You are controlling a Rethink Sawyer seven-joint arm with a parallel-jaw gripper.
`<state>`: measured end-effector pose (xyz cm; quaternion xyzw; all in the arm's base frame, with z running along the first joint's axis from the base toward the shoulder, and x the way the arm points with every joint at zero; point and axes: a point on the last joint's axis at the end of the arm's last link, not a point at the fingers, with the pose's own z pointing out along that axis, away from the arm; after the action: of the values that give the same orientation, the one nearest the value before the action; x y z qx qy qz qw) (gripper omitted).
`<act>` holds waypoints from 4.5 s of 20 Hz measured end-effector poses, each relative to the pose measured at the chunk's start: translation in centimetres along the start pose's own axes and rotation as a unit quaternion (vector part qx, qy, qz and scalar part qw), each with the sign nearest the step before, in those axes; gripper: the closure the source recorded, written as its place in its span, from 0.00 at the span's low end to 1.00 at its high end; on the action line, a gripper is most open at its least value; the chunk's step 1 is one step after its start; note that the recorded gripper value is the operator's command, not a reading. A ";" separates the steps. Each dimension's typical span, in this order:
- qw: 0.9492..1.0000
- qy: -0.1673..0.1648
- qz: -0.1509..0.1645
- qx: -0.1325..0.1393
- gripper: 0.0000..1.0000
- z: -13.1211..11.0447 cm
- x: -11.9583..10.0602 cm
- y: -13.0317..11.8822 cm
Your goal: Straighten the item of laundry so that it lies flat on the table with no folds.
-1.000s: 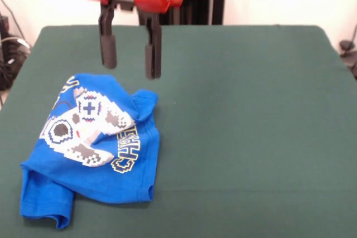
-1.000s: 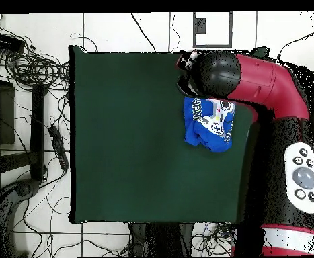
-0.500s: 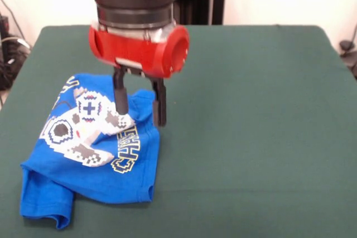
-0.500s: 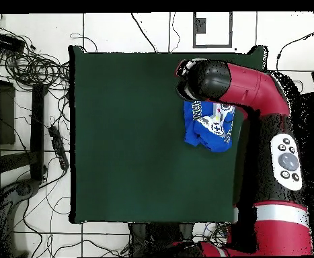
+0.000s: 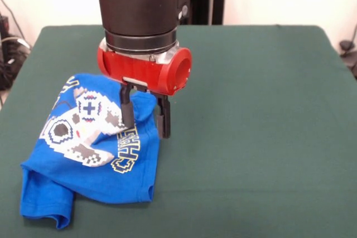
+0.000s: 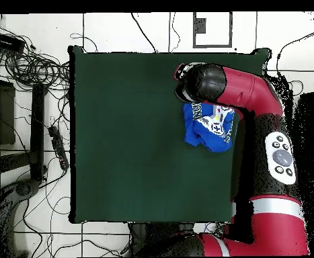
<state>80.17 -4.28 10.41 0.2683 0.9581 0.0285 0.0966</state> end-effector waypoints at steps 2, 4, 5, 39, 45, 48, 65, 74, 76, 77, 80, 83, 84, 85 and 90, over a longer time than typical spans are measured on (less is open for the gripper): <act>1.000 -0.002 0.000 0.000 0.00 0.0 -0.1 0.0; 1.000 -0.004 0.000 -0.001 0.00 0.0 -0.1 0.0; 1.000 -0.006 0.000 -0.002 0.00 -0.1 -0.2 0.1; 0.998 -0.039 0.010 -0.053 0.00 5.9 0.8 1.4; 0.998 -0.041 0.007 -0.055 0.00 6.5 0.7 1.8; 0.998 -0.042 0.005 -0.052 0.00 7.3 0.7 1.8; 0.998 -0.056 -0.013 -0.034 0.00 11.5 0.0 0.2; 0.998 -0.058 -0.013 -0.032 0.00 11.3 -0.2 -0.1; 0.998 -0.057 -0.011 -0.031 0.00 11.0 -0.3 -0.5; 0.998 -0.056 -0.011 -0.031 0.00 10.8 -0.3 -0.7; 0.998 -0.055 -0.005 -0.028 0.00 9.9 -0.6 -2.0; 0.998 -0.055 0.001 -0.025 0.00 9.3 -1.1 -3.3; 0.998 -0.055 0.005 -0.024 0.00 9.1 -1.3 -4.1; 0.998 -0.055 0.007 -0.022 0.00 9.0 -1.5 -4.8; 0.998 -0.051 0.017 -0.012 0.00 9.4 -1.9 -8.6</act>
<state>79.29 -12.63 0.59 0.2842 0.9469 0.0285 0.1479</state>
